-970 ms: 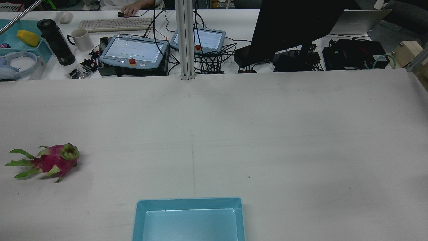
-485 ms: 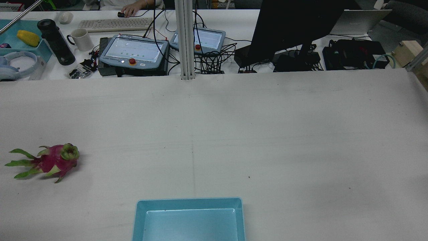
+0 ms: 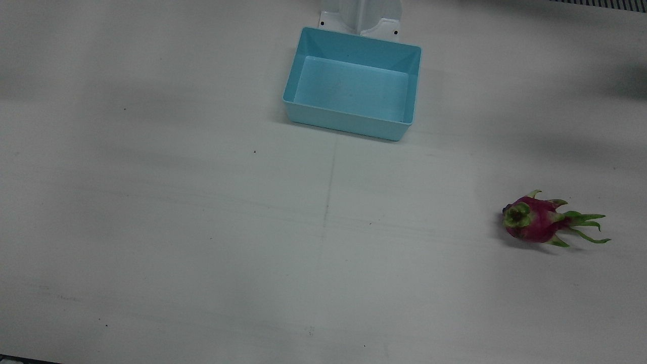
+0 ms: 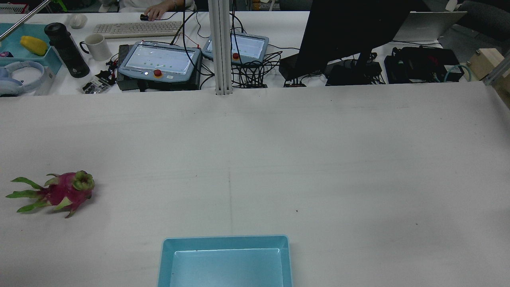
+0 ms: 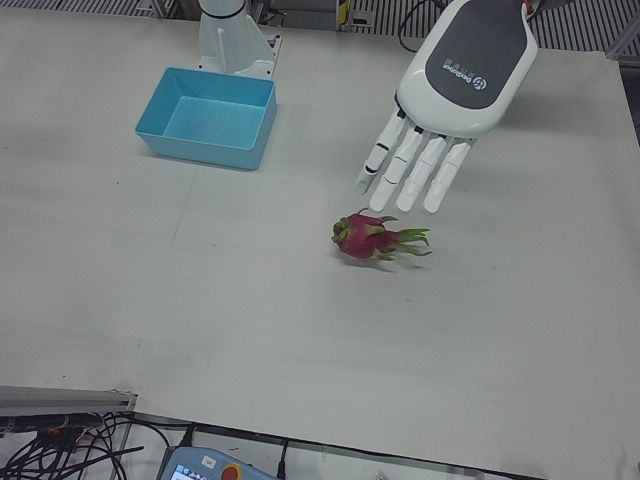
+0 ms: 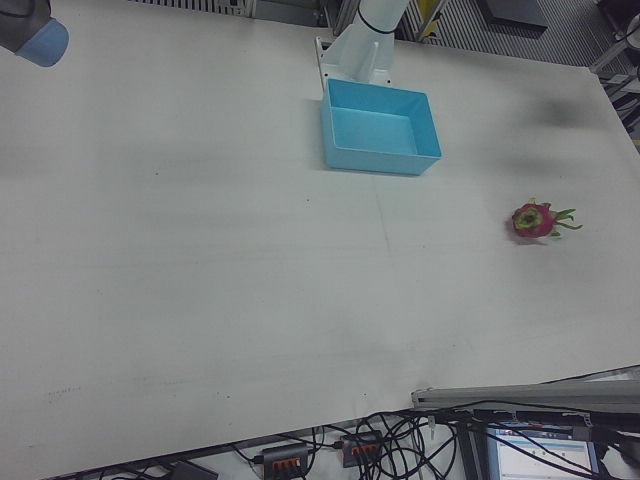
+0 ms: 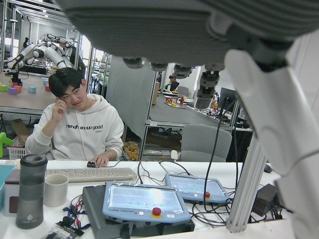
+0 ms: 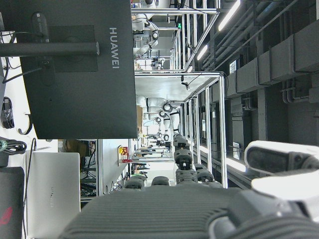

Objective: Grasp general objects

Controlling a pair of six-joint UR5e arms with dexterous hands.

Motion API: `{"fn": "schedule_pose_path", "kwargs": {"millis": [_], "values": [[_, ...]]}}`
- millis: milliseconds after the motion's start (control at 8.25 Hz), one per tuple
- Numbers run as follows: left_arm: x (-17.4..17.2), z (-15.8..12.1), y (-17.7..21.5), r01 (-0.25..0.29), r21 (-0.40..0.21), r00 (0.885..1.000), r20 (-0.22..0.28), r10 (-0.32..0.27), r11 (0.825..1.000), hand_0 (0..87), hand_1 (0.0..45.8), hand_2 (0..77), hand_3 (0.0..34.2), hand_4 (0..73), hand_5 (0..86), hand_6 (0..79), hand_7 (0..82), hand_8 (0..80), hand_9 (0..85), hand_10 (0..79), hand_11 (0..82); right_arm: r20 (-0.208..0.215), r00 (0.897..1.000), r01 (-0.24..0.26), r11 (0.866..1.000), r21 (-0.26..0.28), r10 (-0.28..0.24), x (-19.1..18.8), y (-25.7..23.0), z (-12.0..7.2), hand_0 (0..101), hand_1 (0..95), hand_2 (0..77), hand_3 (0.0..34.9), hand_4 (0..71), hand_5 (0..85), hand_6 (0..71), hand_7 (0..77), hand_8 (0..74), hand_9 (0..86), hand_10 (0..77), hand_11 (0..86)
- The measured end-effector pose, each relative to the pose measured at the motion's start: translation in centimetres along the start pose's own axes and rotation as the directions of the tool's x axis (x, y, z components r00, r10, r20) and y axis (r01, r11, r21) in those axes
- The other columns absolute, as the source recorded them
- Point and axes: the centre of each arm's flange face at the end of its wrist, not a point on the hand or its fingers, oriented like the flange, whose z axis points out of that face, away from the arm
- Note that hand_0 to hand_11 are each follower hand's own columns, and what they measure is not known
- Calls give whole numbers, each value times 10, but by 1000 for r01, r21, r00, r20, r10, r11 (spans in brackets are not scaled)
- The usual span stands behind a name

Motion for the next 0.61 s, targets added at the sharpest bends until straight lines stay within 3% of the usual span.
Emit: {"fn": "schedule_pose_path", "kwargs": {"millis": [242,606], "values": [[-24,16,14,-22,-32,998,65,24,999,501,0,11,0,5,125,5,54,11,5,11,5,0,1000,0,1000,0,0,0,0,0,0,60,747,0,0,0,0,0,0,5,0,5],[-60,48,45,2,-106,991,134,12,994,484,0,11,7,5,76,0,38,11,5,11,5,0,1000,0,1000,0,0,0,0,0,0,65,747,0,0,0,0,0,0,5,0,5]]}}
